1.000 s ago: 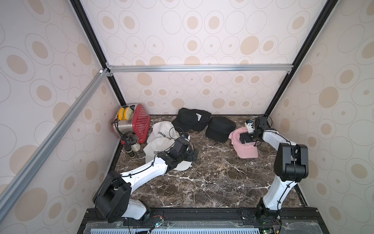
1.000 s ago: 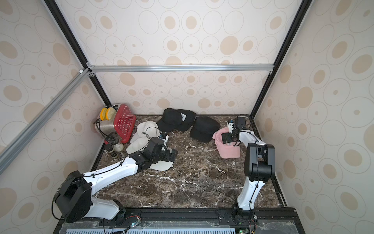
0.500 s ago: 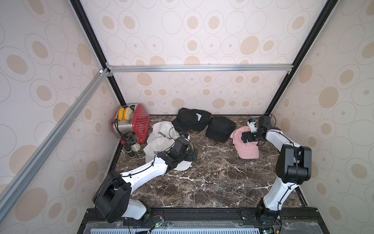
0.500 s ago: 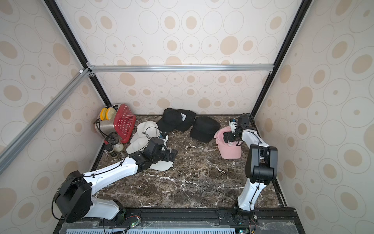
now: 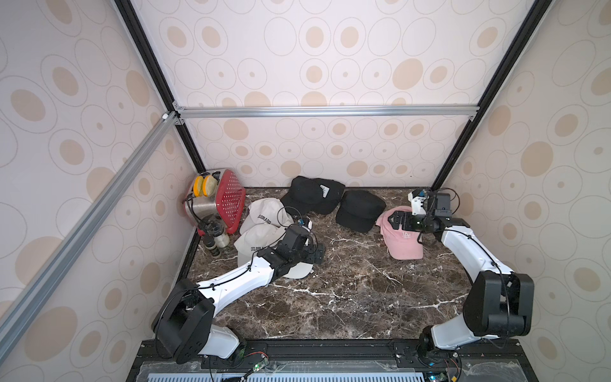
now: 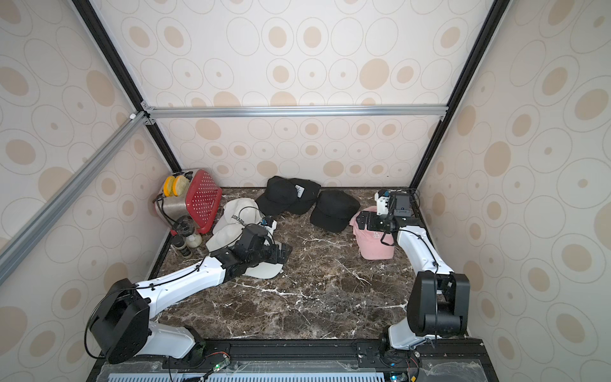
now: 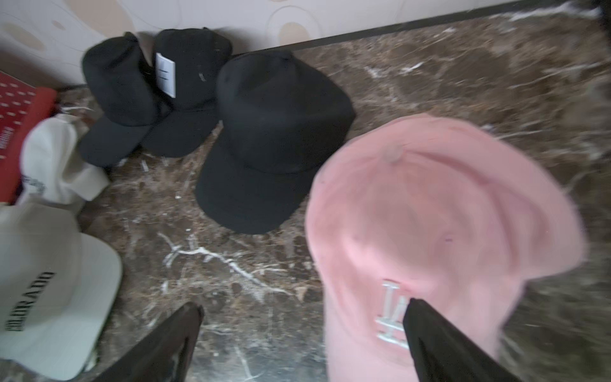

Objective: Stack the baseball caps by color
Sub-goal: Move the baseball cap to the center of the board, then pick up the baseball cap from the center of the board.

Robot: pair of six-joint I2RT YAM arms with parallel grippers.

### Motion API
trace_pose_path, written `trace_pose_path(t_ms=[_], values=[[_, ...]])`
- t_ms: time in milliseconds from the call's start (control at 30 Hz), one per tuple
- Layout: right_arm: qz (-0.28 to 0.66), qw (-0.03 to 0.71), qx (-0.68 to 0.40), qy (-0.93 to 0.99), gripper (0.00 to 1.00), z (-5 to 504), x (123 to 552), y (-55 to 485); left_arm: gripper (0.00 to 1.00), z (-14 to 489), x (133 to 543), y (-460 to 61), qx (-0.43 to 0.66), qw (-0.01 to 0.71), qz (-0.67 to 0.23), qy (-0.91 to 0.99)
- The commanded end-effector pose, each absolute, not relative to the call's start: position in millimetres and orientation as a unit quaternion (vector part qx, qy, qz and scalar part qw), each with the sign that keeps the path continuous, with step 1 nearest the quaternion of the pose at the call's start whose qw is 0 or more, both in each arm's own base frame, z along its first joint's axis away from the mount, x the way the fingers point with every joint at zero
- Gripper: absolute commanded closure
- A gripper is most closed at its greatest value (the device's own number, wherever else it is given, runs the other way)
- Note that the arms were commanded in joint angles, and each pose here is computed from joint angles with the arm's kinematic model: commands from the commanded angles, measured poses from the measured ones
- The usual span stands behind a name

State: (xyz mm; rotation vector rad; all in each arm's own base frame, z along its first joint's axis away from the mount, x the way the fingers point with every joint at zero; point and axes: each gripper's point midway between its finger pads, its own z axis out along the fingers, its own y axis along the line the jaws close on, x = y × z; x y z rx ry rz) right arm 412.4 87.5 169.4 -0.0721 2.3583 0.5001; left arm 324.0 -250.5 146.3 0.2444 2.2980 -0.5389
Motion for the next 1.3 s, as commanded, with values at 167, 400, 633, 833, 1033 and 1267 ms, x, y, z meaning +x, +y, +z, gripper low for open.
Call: trace_pose_path(t_ms=[167,400,633,833,1033,1267], values=[[0.358,0.385,0.188,0.829,0.0,172.1,404.9,146.4,0.01,170.6,324.7,-252.4,0.031,0.396,-0.275,0.876],[0.402,0.346,0.268,0.805,0.0,143.2,396.9,189.4,0.01,193.3,319.7,-227.0,-0.003,0.444,-0.264,0.856],[0.404,0.327,0.309,0.797,0.0,126.4,407.0,204.6,0.01,197.8,317.3,-207.7,-0.026,0.459,-0.235,0.856],[0.406,0.3,0.327,0.798,0.01,100.3,416.4,221.8,0.01,205.5,312.5,-179.3,-0.06,0.481,-0.193,0.853],[0.413,0.301,0.331,0.793,0.1,84.2,434.5,235.9,0.01,202.7,305.0,-151.2,-0.088,0.488,-0.144,0.856],[0.402,0.3,0.361,0.786,0.13,58.5,444.1,240.2,0.01,210.5,298.2,-135.4,-0.098,0.515,-0.136,0.84]])
